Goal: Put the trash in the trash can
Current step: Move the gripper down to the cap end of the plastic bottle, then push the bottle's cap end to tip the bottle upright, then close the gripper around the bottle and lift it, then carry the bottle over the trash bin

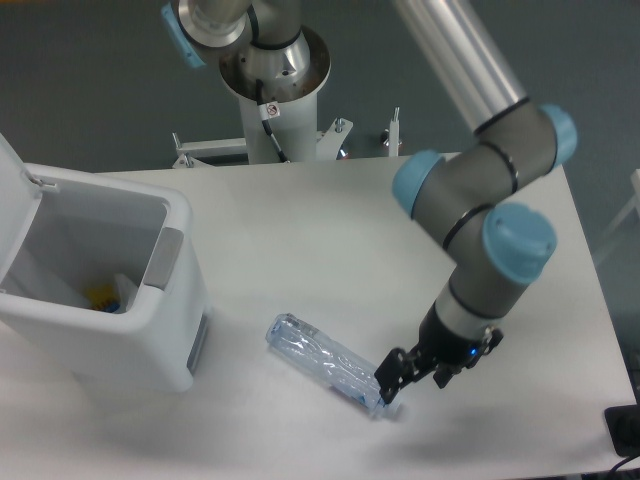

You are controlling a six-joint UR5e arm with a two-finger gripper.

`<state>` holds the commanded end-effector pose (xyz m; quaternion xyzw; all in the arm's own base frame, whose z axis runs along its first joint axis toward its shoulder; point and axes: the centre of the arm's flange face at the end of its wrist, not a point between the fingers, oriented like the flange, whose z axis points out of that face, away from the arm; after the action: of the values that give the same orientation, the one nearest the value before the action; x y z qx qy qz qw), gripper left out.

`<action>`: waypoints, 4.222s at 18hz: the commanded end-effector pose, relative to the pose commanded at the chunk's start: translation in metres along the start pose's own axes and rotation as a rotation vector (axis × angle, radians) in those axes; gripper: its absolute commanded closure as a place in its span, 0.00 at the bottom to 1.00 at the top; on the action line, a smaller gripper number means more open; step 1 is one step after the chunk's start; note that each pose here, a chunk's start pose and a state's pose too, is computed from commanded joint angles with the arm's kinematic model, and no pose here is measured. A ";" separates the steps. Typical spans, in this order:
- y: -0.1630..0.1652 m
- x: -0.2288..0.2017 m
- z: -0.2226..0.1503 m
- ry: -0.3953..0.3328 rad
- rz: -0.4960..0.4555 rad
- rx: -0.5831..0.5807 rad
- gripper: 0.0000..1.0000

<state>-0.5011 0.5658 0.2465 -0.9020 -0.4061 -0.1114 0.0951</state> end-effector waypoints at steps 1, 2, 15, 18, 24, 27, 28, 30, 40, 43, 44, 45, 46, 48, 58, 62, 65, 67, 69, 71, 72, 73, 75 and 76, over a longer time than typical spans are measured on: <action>0.001 0.000 0.006 -0.019 -0.012 -0.013 0.00; 0.002 0.005 0.015 -0.039 -0.011 -0.028 0.00; 0.034 0.033 0.066 -0.129 -0.118 -0.207 0.00; 0.032 0.032 0.071 -0.131 -0.139 -0.198 0.09; 0.027 0.032 0.070 -0.129 -0.137 -0.169 0.46; 0.023 0.034 0.063 -0.128 -0.126 -0.140 0.54; 0.021 0.035 0.060 -0.127 -0.119 -0.124 0.55; 0.018 0.037 0.054 -0.126 -0.108 -0.095 0.55; -0.004 0.041 -0.045 -0.015 0.025 0.161 0.55; -0.001 0.053 -0.082 0.012 0.119 0.225 0.55; 0.000 0.056 -0.095 0.034 0.138 0.243 0.55; 0.002 0.058 -0.110 0.060 0.153 0.265 0.55; 0.004 0.062 -0.121 0.081 0.169 0.282 0.55; 0.007 0.068 -0.137 0.129 0.225 0.312 0.55; 0.029 0.121 -0.230 0.424 0.490 0.533 0.55; 0.043 0.138 -0.260 0.505 0.583 0.595 0.55; 0.056 0.154 -0.279 0.516 0.635 0.623 0.55; 0.067 0.191 -0.283 0.534 0.697 0.622 0.55; 0.076 0.217 -0.288 0.550 0.734 0.620 0.55; 0.093 0.242 -0.301 0.562 0.769 0.627 0.55; 0.102 0.254 -0.304 0.570 0.785 0.625 0.55; 0.110 0.266 -0.301 0.581 0.801 0.614 0.55; 0.134 0.293 -0.310 0.600 0.839 0.610 0.54; 0.143 0.302 -0.307 0.610 0.848 0.598 0.54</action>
<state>-0.2364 0.6070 0.6132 -0.8468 0.0208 -0.1985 0.4931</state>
